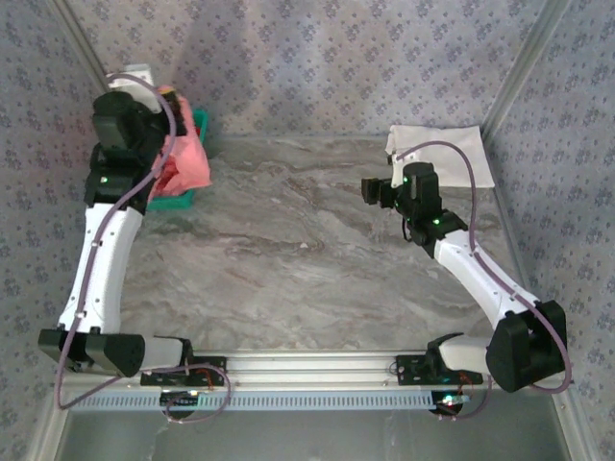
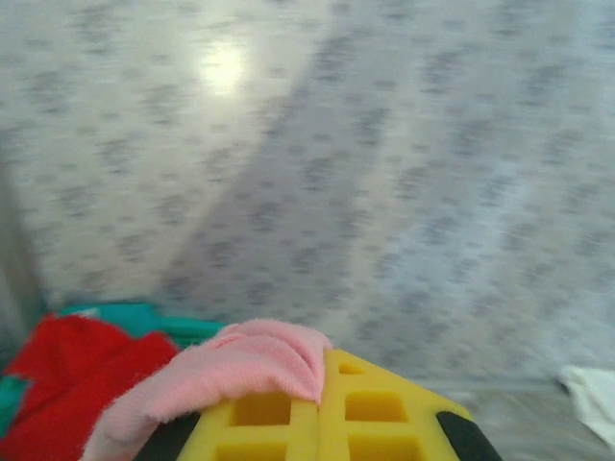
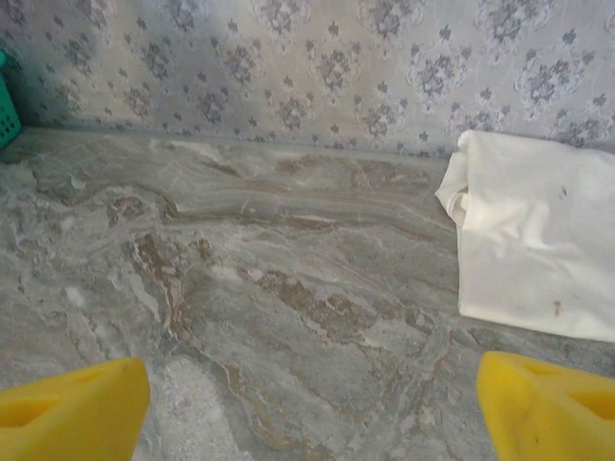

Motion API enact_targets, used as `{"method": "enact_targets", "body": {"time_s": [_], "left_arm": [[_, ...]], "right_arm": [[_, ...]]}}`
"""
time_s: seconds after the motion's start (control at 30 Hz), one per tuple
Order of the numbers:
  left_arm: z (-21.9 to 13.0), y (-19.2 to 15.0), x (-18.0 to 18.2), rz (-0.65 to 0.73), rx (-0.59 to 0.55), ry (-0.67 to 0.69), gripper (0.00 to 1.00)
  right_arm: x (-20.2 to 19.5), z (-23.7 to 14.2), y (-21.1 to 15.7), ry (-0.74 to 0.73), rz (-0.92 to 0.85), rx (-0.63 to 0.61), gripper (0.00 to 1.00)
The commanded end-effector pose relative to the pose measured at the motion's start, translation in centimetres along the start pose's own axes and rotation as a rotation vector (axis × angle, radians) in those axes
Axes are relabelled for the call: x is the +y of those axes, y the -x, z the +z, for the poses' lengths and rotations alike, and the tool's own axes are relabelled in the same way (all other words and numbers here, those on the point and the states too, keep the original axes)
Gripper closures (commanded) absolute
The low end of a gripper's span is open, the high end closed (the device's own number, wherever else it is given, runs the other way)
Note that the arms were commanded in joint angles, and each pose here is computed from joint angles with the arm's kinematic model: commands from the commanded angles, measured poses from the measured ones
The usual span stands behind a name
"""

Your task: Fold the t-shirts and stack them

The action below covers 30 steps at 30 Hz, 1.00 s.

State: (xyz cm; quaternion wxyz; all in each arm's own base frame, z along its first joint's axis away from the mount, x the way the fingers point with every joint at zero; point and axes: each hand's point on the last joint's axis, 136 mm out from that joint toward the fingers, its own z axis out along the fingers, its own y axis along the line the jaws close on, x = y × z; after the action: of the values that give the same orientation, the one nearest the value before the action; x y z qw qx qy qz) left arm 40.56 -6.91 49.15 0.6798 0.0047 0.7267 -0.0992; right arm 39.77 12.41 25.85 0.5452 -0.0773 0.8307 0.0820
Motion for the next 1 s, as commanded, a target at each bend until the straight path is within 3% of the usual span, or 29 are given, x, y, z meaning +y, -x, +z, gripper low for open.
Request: {"method": "enact_targets", "body": {"time_s": [0.0,0.23,0.43,0.53,0.63,0.77,0.87,0.93,0.97], "left_arm": [[-4.0,5.2,-6.4,0.078,-0.118,-0.166,1.0],[-9.2,8.8,-15.7,0.202,-0.183,-0.376,1.0],[-10.6,9.1,-19.3,0.195,-0.161,-0.478,1.0],[-9.5,7.8,-19.5,0.2,-0.124,-0.463,1.0],[-5.5,4.0,-18.5,0.214,-0.034,-0.358,1.0],[1.7,-5.7,-15.9,0.091,0.174,-0.341,0.99],[6.3,-12.9,-13.7,0.102,0.271,-0.283,0.84],[8.7,-16.5,-11.3,0.095,0.346,-0.221,0.59],[9.4,-17.6,-9.8,0.072,0.375,-0.183,0.52]], "right_arm": [[0.5,-1.2,3.8,0.013,0.029,-0.088,0.1],[-0.5,-2.9,5.4,-0.029,0.056,-0.146,0.11],[-1.5,-4.6,6.1,-0.062,0.065,-0.172,0.12],[-2.0,-5.3,6.1,-0.075,0.078,-0.17,0.12],[-2.1,-5.4,5.5,-0.075,0.093,-0.156,0.12],[-2.0,-4.4,3.7,-0.066,0.11,-0.114,0.12],[-1.9,-3.3,2.0,-0.061,0.114,-0.061,0.12],[-1.8,-2.6,0.8,-0.059,0.118,-0.02,0.12],[-1.6,-2.2,0.1,-0.048,0.121,0.005,0.12]]}}
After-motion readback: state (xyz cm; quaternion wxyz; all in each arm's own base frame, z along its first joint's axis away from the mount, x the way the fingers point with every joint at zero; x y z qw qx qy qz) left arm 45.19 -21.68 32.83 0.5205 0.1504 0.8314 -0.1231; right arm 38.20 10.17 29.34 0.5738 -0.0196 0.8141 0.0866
